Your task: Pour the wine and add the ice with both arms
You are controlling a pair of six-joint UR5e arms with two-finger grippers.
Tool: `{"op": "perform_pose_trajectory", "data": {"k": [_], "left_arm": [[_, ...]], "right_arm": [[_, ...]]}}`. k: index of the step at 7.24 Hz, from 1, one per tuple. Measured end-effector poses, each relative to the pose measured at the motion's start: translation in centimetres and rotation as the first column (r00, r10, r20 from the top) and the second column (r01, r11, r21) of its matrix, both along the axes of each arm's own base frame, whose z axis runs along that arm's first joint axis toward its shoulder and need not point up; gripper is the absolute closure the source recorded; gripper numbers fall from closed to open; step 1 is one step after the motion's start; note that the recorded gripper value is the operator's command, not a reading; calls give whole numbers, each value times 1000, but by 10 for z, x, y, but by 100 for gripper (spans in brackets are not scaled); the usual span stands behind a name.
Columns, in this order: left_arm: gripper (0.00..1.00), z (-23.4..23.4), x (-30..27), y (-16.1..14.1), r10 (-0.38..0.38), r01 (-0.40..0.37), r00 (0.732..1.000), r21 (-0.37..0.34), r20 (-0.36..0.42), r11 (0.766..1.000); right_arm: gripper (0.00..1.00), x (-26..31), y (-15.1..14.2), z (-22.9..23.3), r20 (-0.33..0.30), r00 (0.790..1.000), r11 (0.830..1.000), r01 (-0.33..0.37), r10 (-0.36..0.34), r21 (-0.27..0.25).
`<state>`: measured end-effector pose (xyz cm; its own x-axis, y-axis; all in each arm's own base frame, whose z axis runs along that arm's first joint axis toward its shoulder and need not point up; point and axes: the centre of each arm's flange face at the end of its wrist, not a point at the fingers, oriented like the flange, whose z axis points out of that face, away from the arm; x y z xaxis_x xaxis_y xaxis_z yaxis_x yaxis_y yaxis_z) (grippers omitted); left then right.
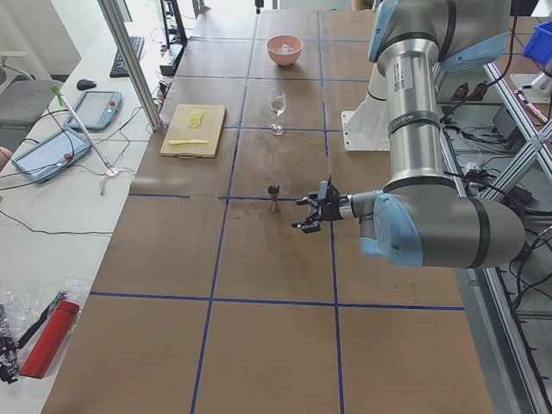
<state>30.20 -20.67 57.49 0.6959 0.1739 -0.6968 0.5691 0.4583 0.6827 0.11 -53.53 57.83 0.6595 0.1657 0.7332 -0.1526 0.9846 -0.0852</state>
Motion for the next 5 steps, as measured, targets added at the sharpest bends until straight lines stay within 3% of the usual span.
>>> {"op": "perform_pose_trajectory", "data": {"k": [5], "left_arm": [[2,-28,62,5,-61,61,998,44,-13,997]], "right_arm": [[0,0,0,2,1,1000,1000,0,0,-6]]}}
